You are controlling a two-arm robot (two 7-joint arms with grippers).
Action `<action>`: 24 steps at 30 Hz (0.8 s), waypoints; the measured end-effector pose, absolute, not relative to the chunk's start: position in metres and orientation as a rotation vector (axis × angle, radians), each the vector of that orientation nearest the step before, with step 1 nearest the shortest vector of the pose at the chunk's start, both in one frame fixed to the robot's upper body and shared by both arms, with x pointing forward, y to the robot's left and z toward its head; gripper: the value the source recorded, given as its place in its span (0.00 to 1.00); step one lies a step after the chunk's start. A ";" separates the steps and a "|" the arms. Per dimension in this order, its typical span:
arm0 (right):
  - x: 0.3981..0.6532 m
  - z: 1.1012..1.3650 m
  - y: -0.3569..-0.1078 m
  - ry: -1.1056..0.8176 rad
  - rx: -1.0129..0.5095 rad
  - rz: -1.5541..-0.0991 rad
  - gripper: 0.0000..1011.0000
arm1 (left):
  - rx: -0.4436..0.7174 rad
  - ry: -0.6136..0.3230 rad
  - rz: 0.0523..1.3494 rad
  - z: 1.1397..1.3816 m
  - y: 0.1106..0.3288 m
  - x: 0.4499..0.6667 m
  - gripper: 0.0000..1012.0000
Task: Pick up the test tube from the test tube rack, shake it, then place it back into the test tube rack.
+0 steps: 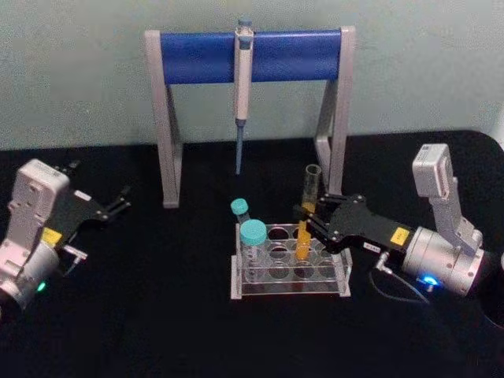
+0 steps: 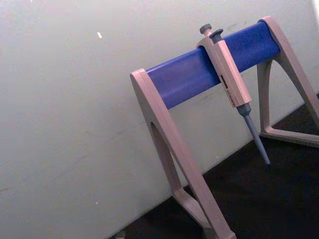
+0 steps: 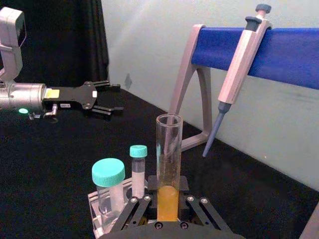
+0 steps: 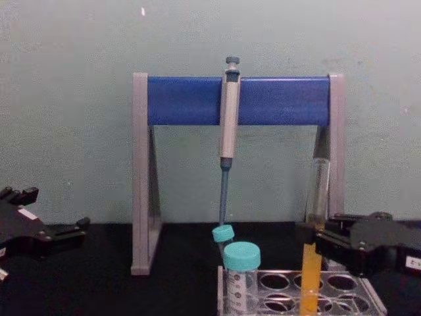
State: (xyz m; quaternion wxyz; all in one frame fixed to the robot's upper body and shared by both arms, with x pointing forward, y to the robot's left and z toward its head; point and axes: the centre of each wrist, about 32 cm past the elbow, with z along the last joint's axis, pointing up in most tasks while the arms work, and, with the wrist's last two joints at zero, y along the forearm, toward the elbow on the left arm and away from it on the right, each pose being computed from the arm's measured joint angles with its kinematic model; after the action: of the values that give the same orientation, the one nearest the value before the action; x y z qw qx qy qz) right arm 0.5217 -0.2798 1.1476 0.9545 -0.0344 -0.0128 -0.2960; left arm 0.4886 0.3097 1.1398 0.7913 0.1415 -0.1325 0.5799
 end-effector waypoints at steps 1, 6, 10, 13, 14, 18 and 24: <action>0.522 1.147 -0.280 -0.025 -0.070 -0.601 0.23 | 0.304 -0.285 1.248 1.140 0.310 0.489 0.99; 0.522 1.146 -0.280 -0.021 -0.073 -0.597 0.23 | 0.304 -0.285 1.248 1.140 0.310 0.489 0.99; 0.522 1.144 -0.279 -0.018 -0.077 -0.596 0.23 | 0.304 -0.285 1.248 1.140 0.310 0.489 0.99; 0.522 1.143 -0.279 -0.015 -0.080 -0.596 0.23 | 0.304 -0.285 1.248 1.140 0.310 0.489 0.99; 0.522 1.143 -0.279 -0.013 -0.081 -0.596 0.23 | 0.304 -0.285 1.248 1.140 0.310 0.489 0.99; 0.522 1.142 -0.279 -0.012 -0.082 -0.596 0.23 | 0.304 -0.285 1.248 1.140 0.310 0.489 0.99; 0.522 1.142 -0.280 -0.009 -0.086 -0.599 0.23 | 0.305 -0.285 1.248 1.140 0.310 0.489 0.99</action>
State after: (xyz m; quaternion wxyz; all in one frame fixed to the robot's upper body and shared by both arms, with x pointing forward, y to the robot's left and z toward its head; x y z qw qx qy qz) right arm 0.5223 -0.2799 1.1415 0.9546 -0.0421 -0.0044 -0.2949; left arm 0.4886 0.3097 1.1398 0.7913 0.1415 -0.1325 0.5799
